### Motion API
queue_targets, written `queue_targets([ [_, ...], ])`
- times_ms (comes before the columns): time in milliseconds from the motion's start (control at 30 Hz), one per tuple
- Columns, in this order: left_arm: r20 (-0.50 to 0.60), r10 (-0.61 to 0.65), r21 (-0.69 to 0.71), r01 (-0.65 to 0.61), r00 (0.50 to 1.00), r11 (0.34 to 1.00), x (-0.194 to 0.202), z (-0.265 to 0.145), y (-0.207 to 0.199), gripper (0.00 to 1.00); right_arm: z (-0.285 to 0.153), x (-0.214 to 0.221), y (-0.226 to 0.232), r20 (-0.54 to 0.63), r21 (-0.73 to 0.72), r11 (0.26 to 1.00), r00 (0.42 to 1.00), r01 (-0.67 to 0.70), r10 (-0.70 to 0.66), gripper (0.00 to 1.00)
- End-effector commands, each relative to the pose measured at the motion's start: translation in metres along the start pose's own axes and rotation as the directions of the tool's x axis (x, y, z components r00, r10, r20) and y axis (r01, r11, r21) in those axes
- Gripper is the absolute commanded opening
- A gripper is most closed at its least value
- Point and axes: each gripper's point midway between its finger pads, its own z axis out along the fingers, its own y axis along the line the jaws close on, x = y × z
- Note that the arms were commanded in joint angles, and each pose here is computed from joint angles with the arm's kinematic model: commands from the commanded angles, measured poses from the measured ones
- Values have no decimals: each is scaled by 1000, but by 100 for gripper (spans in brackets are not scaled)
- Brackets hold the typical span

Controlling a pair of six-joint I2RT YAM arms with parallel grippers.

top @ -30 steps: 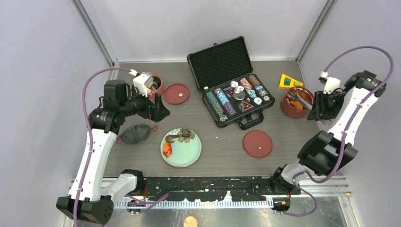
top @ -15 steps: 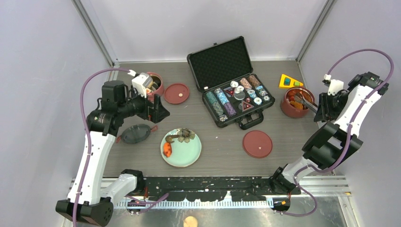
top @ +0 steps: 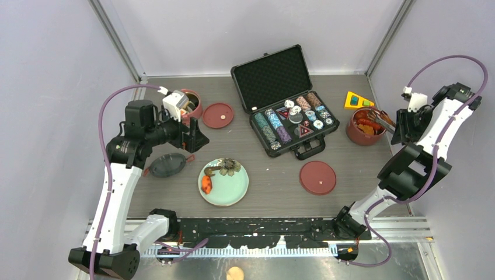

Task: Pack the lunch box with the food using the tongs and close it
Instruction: Place the fake food in the packing box.

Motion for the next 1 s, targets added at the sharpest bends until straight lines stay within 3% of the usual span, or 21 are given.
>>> queue_targets([
  [0, 45, 39, 13, -39, 998, 999, -14, -10, -7, 100, -20, -19, 13, 63, 29, 999, 997, 45, -47, 46],
  [300, 40, 45, 14, -46, 998, 999, -12, -11, -8, 100, -24, -32, 34, 61, 20, 996, 994, 89, -90, 47],
  [567, 35, 32, 29, -34, 999, 999, -13, -9, -9, 100, -47, -56, 136, 168, -90, 958, 952, 274, -257, 46],
  [767, 26, 23, 29, -24, 999, 999, -12, -7, -8, 100, -55, -56, 233, 251, -213, 860, 877, 463, -410, 46],
  [967, 36, 5, -15, -4, 999, 1000, -16, -8, 1, 100, -40, -42, 317, 289, -294, 717, 774, 632, -563, 46],
])
